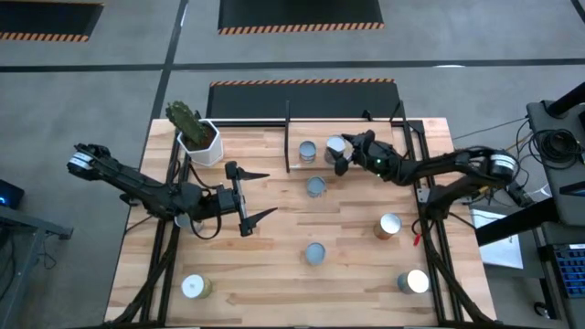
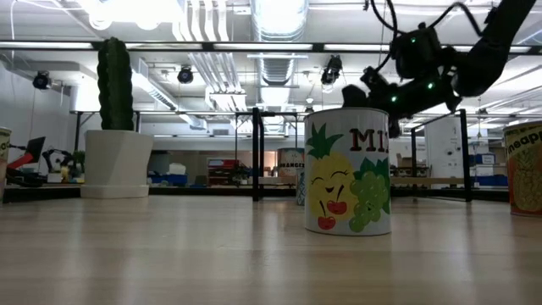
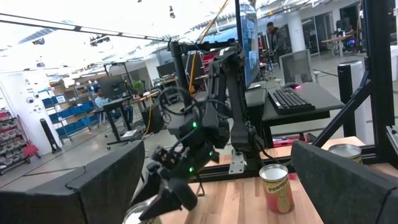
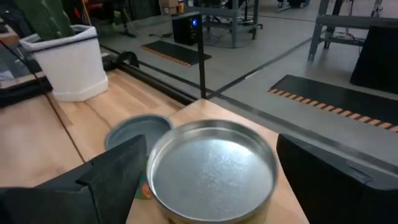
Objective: Pick and place cans onto a shelf
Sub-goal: Put the canned tomatoes on the shelf
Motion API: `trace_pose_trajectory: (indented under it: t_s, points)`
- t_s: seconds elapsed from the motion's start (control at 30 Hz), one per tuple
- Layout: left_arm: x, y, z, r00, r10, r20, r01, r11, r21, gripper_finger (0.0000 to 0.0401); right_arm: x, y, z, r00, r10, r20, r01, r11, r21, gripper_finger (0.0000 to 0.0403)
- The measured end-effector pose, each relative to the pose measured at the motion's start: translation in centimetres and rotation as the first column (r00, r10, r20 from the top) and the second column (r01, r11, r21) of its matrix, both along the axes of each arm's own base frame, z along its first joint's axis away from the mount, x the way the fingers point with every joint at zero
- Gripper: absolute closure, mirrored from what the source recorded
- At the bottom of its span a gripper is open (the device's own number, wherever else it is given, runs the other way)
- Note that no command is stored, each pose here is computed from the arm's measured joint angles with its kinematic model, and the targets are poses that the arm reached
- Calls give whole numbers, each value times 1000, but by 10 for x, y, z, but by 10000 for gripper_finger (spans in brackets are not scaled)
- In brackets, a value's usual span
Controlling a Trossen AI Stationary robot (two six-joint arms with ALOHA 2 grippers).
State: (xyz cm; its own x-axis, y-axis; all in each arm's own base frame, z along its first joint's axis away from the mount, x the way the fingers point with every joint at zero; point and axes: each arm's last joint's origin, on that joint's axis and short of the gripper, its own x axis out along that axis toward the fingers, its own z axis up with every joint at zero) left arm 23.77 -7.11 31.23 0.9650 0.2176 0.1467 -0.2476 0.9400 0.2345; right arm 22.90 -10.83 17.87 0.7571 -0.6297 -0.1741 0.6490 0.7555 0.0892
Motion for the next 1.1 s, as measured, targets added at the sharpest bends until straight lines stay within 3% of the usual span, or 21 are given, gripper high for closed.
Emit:
trace_pose_trajectory:
  t_s: [0.27,0.6,0.7,0.9,1.0,1.1]
  points:
    - [0,0,0,1000,-1,-1,1,1000,-3,15,-20,17,46,989,133,70,-137,989,63,74]
    - [0,0,0,1000,-2,-2,2,1000,-9,15,-20,63,113,945,307,-116,-268,925,269,76]
    - [0,0,0,1000,-2,-2,2,1000,-9,15,-19,73,124,944,277,-180,-205,918,340,76]
    - [0,0,0,1000,-4,2,4,1000,-20,15,-6,75,132,928,239,-285,-124,921,370,81]
    - [0,0,0,1000,-4,6,4,1000,-23,15,8,69,135,918,233,-321,-110,926,360,111]
    - [0,0,0,1000,-4,8,4,1000,-25,15,21,57,136,905,213,-369,-80,935,344,166]
